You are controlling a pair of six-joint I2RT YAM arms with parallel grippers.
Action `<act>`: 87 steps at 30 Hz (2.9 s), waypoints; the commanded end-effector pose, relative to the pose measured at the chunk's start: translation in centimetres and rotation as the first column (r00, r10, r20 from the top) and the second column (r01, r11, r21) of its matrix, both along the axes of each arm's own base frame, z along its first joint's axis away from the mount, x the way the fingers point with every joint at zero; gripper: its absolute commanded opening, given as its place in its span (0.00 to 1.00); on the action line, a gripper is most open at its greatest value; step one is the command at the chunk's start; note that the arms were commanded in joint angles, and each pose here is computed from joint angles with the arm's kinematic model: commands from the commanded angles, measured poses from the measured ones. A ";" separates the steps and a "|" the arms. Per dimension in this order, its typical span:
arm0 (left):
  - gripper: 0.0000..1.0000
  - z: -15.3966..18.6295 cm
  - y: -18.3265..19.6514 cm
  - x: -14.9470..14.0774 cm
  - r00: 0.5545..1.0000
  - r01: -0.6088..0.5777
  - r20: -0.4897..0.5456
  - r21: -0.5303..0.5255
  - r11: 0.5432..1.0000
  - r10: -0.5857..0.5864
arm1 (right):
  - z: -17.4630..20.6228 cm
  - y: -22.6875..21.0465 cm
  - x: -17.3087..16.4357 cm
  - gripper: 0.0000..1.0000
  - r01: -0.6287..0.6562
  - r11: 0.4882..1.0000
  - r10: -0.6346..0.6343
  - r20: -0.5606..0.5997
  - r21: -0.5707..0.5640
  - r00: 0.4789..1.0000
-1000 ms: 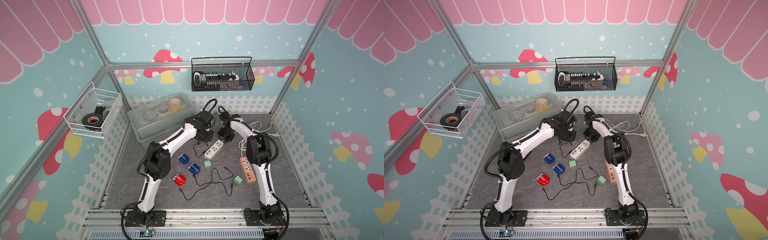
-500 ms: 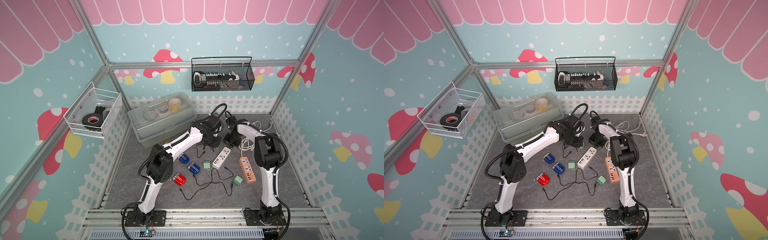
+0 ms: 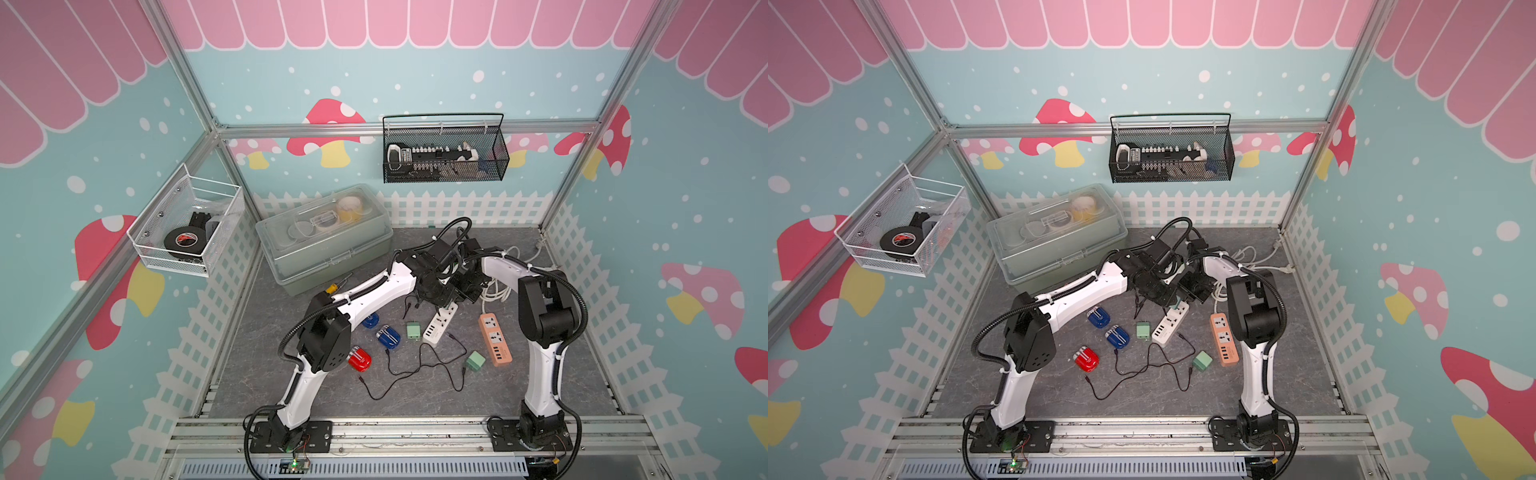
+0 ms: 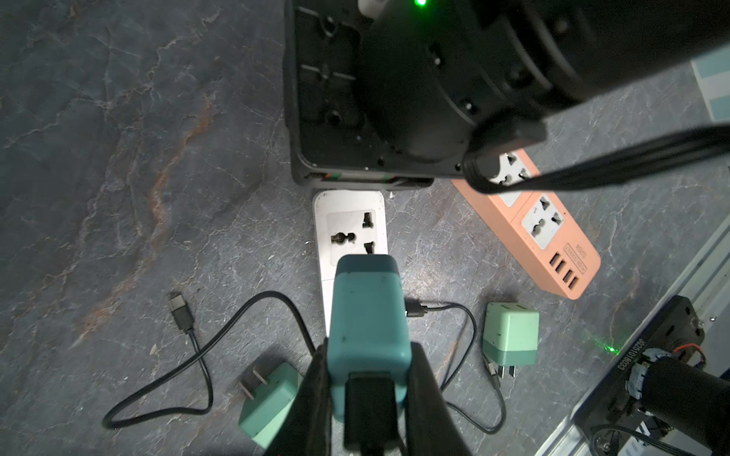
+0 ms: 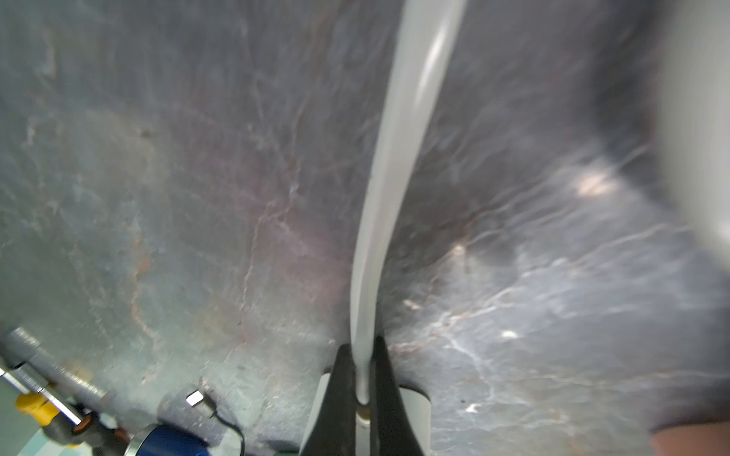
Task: Charge the electric shaver
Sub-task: Move the socket to the center of the board, then insert the plug into the socket.
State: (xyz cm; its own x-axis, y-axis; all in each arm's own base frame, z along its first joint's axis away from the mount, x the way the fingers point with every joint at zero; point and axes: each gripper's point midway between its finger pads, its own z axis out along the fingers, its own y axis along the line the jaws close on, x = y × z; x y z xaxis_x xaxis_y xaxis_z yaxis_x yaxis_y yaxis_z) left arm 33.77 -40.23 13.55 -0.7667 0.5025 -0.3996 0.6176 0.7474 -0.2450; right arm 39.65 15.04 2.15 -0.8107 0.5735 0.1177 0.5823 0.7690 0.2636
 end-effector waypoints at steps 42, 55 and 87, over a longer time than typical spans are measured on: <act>0.00 -2.6 0.4 -0.8 0.977 -0.084 -0.174 0.210 0.974 0.122 | 12.1 -8.4 -10.9 0.67 -0.156 0.970 0.193 0.198 -0.188 0.961; 0.00 -3.9 -0.1 -1.5 0.970 -0.065 -0.216 0.217 0.974 0.113 | 11.7 -8.8 -13.3 0.67 -0.153 0.980 0.175 0.178 -0.131 0.968; 0.00 -9.0 1.2 1.8 0.974 -0.135 -0.123 0.348 0.928 0.188 | 11.0 -8.2 -14.9 0.66 -0.185 0.979 0.197 0.166 -0.087 0.966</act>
